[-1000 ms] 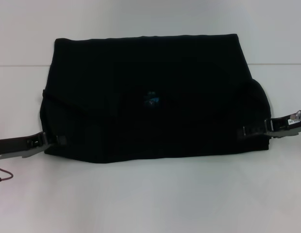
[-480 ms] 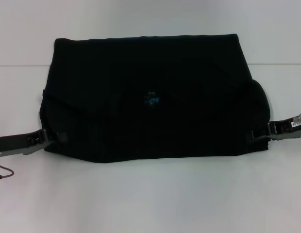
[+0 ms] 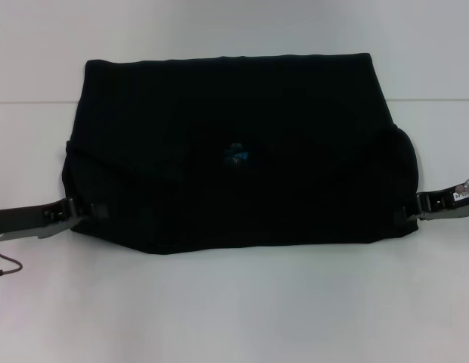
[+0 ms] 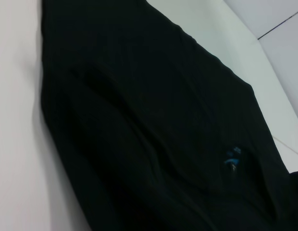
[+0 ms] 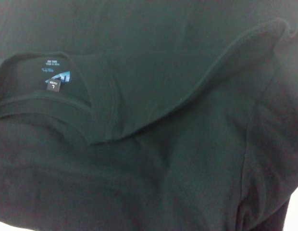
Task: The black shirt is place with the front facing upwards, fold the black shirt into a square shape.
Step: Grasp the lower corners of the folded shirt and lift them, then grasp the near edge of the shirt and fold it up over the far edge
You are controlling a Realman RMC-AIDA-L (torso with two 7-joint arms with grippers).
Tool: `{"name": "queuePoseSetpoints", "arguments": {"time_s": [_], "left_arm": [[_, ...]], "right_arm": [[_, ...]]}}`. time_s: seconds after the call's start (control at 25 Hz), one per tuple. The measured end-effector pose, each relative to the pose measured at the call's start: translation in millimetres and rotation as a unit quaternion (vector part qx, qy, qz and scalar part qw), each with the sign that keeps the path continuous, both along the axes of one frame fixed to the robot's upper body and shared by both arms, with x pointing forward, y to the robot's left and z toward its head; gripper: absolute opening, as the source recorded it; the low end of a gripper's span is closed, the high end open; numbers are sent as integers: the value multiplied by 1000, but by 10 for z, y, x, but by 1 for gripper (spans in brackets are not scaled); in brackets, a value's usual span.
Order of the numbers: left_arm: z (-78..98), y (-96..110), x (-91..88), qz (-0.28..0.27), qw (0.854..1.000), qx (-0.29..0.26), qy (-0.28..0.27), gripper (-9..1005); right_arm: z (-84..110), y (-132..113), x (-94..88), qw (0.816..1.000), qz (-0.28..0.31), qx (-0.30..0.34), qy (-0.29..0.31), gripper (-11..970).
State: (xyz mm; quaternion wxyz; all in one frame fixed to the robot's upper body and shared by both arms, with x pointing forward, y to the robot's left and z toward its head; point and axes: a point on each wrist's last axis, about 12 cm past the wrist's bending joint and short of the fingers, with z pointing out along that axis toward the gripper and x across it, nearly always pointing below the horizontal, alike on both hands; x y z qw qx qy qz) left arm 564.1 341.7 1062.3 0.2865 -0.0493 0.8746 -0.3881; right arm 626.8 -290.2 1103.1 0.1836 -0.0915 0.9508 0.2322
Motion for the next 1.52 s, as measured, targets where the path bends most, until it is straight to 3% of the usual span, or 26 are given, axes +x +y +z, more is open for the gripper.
{"name": "queuePoseSetpoints", "arguments": {"time_s": [0.24, 0.44, 0.6, 0.72, 0.92, 1.04, 1.2, 1.32, 1.52], "left_arm": [[36, -50, -10, -20, 1000, -17, 9, 31], [136, -33, -122, -69, 995, -50, 60, 31], [195, -41, -268, -123, 985, -73, 98, 31], [235, -58, -451, -186, 969, -88, 134, 31], [228, -82, -681, -264, 940, -83, 201, 32], [209, -82, -732, -280, 932, -75, 217, 32], [241, -97, -679, -283, 935, -74, 200, 32], [318, -94, -544, -255, 950, -86, 160, 32], [462, 49, -263, -148, 979, -114, 80, 32]], "right_arm": [[36, -33, -22, 1000, 11, 1, 7, 97], [122, -119, -148, 997, 71, 9, 35, 97], [204, -224, -357, 988, 137, 19, 69, 97], [219, -272, -555, 975, 197, 30, 101, 98], [80, -249, -881, 944, 286, 41, 160, 98], [-30, -210, -1008, 933, 311, 42, 179, 98], [-56, -211, -1026, 937, 305, 61, 161, 97], [6, -257, -967, 948, 278, 89, 126, 95], [139, -471, -771, 976, 148, 154, 45, 95]]}}
